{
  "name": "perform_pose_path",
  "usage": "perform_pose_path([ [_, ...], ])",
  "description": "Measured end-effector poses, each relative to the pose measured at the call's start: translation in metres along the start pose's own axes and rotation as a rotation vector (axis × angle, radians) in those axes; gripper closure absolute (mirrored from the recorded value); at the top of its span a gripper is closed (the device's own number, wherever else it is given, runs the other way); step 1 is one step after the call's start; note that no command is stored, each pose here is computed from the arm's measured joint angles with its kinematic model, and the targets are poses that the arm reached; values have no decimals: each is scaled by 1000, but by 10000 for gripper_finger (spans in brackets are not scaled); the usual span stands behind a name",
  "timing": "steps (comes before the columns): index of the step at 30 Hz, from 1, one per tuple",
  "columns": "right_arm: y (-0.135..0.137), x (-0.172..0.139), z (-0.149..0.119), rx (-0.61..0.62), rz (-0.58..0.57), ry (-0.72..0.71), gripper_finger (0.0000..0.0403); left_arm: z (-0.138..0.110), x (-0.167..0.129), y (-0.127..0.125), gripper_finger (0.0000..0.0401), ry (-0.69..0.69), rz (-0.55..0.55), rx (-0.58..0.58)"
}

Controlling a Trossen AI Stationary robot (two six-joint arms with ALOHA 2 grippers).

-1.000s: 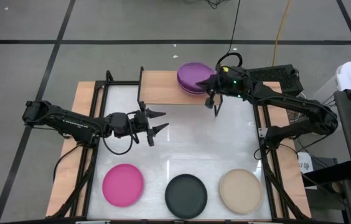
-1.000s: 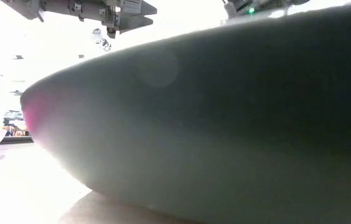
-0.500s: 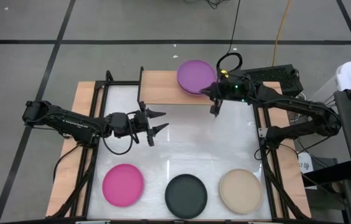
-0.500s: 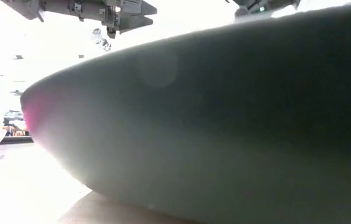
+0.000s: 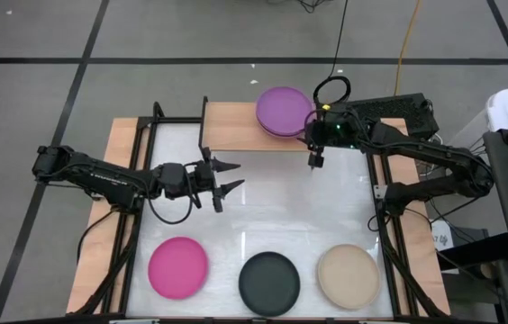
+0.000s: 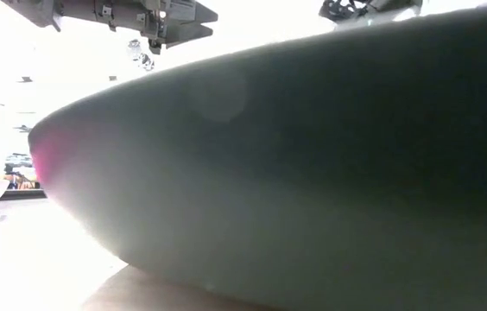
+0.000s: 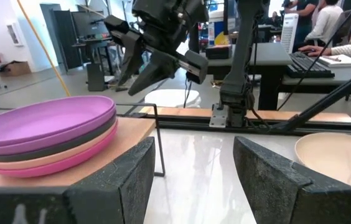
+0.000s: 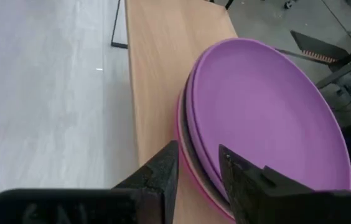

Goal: Place and stack plates onto a shelf
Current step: Put the black plate on the shelf

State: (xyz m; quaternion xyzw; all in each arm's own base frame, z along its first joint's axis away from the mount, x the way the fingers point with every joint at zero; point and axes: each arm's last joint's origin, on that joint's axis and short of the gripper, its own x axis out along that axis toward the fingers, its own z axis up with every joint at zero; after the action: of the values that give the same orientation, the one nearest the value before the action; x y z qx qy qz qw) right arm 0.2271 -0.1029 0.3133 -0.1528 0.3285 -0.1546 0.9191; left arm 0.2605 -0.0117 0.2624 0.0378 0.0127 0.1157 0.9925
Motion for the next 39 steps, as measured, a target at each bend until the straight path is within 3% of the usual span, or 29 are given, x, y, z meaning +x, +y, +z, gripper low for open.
perform_pose_path([
  [5,14,-1,1,-45,63,30,307,-3,-1,-4,178,34,-18,17],
  [17,75,-14,10,-112,287,62,307,6,-1,-20,178,82,-82,71],
  [23,95,-23,10,-104,351,97,307,12,16,-41,178,159,-137,114],
  [26,107,-28,8,-72,316,95,307,8,27,-53,178,241,-173,142],
  [32,132,-39,-22,-7,309,-24,307,-3,42,-75,178,386,-287,98],
  [39,136,-51,-65,131,327,-229,307,-31,52,-91,178,524,-404,-44],
])
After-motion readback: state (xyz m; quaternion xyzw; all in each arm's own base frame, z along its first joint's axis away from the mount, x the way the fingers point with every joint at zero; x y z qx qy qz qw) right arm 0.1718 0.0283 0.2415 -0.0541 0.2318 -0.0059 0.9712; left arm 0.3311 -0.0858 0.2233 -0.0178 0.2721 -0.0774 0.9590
